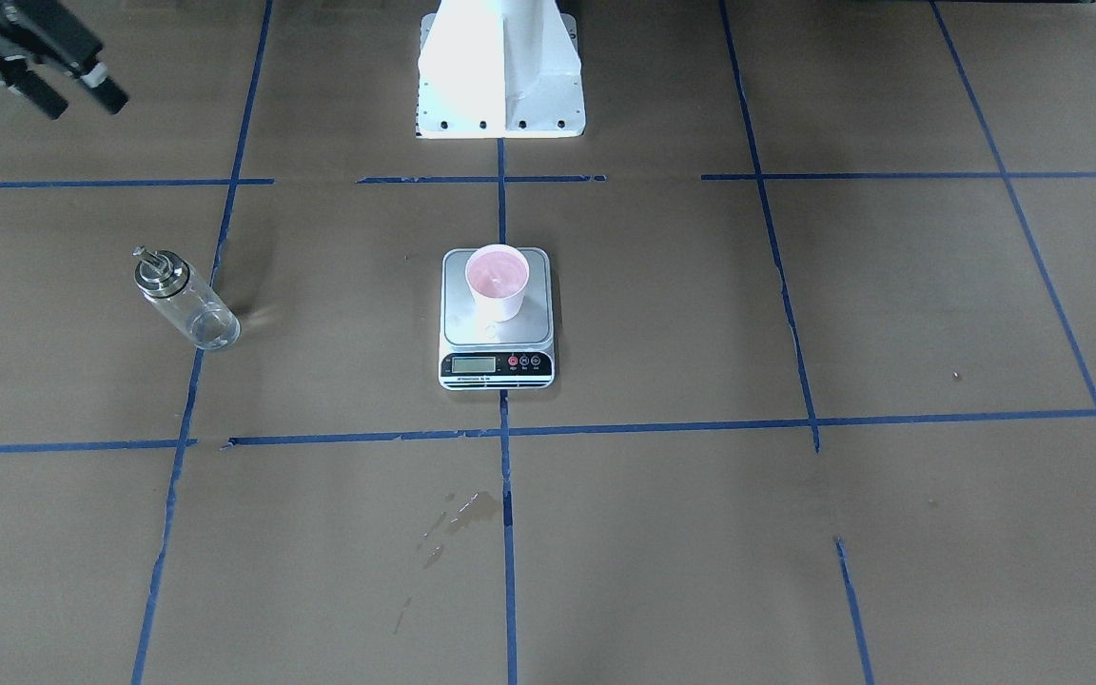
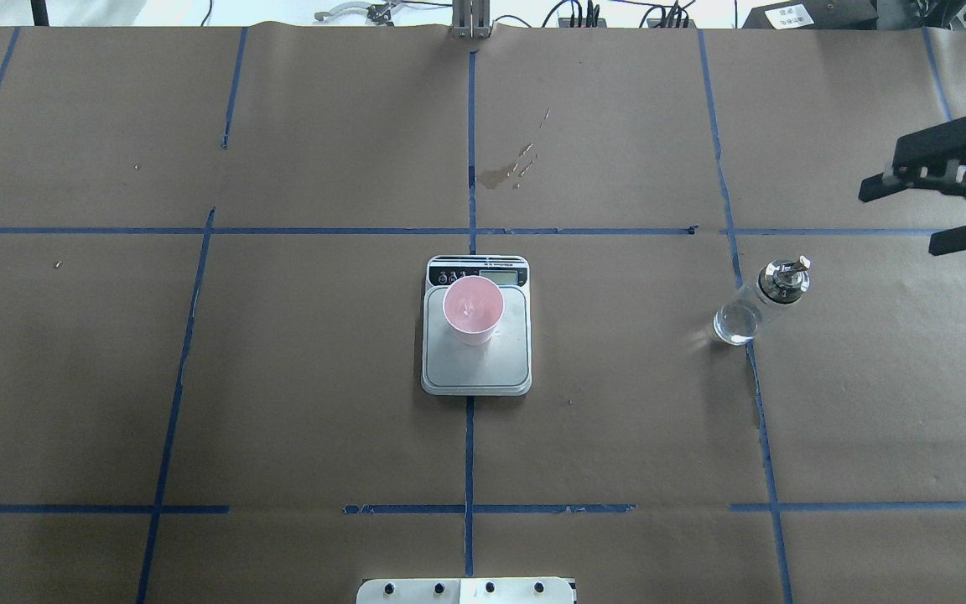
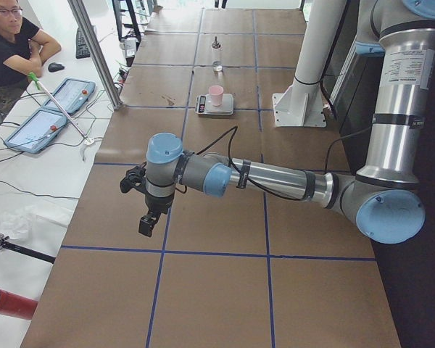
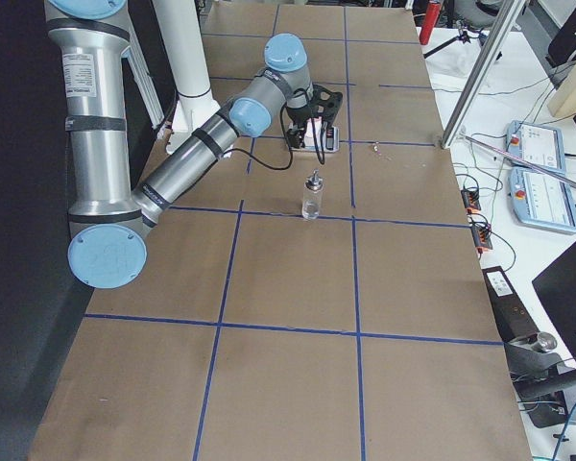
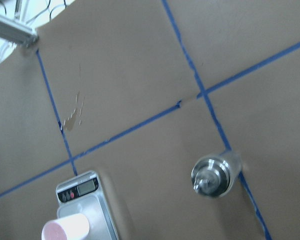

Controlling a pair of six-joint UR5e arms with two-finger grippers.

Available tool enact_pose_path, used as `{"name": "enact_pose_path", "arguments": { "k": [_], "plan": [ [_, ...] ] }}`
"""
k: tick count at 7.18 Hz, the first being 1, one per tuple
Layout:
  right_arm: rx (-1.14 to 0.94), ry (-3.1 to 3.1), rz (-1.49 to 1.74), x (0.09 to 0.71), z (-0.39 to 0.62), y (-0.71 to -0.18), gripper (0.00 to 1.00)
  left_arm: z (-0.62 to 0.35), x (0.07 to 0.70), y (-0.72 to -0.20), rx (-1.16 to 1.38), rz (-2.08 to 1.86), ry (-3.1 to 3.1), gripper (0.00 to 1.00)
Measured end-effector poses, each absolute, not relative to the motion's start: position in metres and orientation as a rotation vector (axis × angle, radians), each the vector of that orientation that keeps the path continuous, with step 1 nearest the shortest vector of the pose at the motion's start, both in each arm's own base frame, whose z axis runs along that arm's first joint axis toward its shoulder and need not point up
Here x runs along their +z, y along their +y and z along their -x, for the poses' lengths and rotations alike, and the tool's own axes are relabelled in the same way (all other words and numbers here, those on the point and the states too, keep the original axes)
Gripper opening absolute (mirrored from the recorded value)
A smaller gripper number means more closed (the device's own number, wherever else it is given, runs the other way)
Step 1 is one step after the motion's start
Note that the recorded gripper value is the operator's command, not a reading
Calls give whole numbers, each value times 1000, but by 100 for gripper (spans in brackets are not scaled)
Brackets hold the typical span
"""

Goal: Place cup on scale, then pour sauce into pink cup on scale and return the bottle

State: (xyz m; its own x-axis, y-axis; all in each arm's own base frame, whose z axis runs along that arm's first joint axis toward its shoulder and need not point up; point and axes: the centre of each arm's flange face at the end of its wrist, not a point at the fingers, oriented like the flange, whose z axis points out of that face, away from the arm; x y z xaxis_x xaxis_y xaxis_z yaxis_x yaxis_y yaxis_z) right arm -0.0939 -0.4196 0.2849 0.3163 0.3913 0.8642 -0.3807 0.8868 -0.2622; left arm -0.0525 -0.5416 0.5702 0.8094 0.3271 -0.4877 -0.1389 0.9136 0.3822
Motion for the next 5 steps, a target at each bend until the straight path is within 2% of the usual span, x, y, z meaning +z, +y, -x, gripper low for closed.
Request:
{"name": "enact_pose_path", "arguments": {
  "k": [2, 3, 5],
  "plan": [
    [563, -1055, -73, 349, 29, -475, 100, 52, 569, -541, 254, -342, 579, 100],
    [511, -1001, -113, 392, 2, -492, 100, 52, 569, -541, 254, -343, 580, 100],
    [298, -893, -145, 496, -33, -492, 100, 52, 565, -541, 256, -347, 579, 100]
  ]
}}
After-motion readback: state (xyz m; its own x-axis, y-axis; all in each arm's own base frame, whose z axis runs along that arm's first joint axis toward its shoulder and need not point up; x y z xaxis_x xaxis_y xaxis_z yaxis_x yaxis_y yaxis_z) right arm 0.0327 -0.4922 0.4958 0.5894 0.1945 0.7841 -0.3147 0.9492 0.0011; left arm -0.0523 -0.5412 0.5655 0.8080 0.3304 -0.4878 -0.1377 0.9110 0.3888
